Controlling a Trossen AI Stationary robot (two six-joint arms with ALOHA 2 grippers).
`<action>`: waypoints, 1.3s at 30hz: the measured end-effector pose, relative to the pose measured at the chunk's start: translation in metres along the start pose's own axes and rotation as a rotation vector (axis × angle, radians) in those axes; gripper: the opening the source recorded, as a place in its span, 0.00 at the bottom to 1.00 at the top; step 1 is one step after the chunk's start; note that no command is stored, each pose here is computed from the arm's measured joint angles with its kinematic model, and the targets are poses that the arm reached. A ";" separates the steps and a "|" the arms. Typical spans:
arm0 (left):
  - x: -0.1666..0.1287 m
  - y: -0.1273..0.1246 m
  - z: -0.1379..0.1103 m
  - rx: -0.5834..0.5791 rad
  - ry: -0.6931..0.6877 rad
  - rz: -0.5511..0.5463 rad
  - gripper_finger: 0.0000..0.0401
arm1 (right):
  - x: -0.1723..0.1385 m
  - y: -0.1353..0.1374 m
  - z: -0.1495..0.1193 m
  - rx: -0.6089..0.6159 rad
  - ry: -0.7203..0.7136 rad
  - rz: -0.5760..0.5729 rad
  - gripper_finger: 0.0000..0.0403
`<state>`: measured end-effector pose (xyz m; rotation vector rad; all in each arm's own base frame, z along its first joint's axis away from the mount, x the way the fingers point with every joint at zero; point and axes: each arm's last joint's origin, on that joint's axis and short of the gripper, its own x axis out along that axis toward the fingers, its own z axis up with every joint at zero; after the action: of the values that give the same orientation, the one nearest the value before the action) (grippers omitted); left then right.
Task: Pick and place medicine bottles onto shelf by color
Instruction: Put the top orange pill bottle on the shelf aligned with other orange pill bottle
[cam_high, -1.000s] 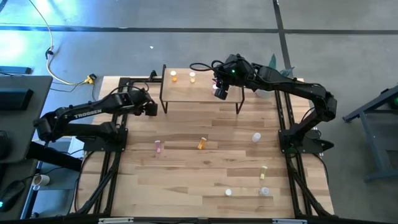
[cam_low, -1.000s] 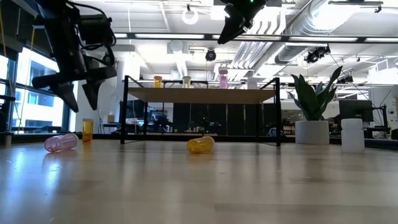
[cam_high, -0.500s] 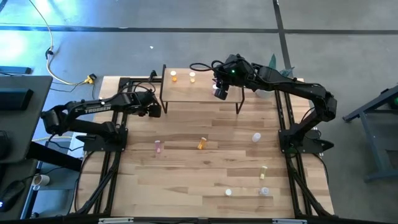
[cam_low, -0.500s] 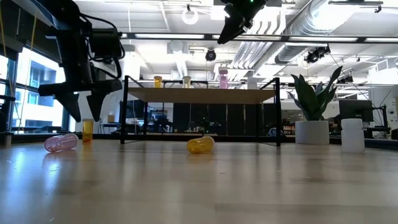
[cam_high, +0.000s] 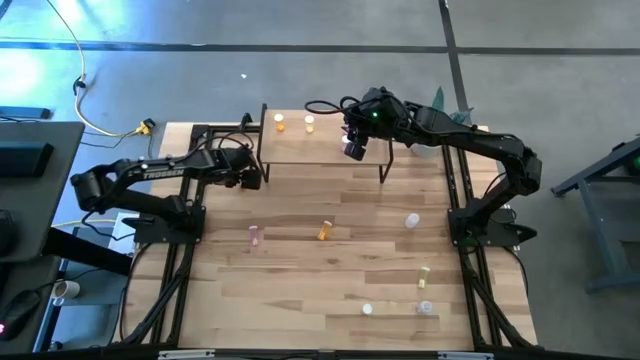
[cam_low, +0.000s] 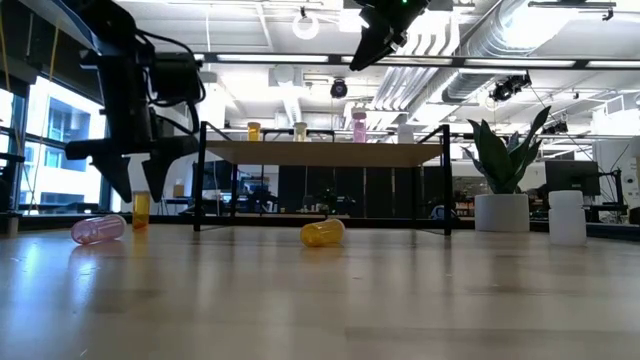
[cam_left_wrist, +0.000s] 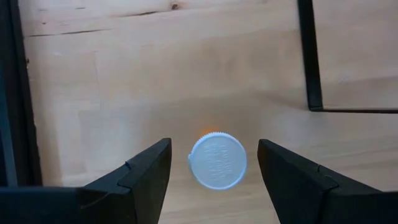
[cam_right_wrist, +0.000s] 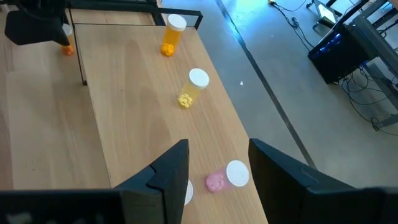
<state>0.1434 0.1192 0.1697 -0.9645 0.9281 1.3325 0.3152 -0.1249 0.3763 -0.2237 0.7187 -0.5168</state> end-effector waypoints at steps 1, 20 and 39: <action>0.001 0.000 0.000 0.004 0.002 0.003 0.57 | 0.000 0.000 0.000 0.000 0.000 0.000 0.39; 0.002 -0.001 -0.001 0.055 0.015 0.004 0.28 | 0.000 0.000 0.000 0.024 0.000 0.000 0.39; -0.023 0.000 0.020 0.176 0.055 0.032 0.28 | 0.000 0.000 0.000 0.027 0.001 0.000 0.39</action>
<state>0.1422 0.1304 0.1979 -0.8572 1.0883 1.2336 0.3153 -0.1249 0.3761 -0.1986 0.7118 -0.5264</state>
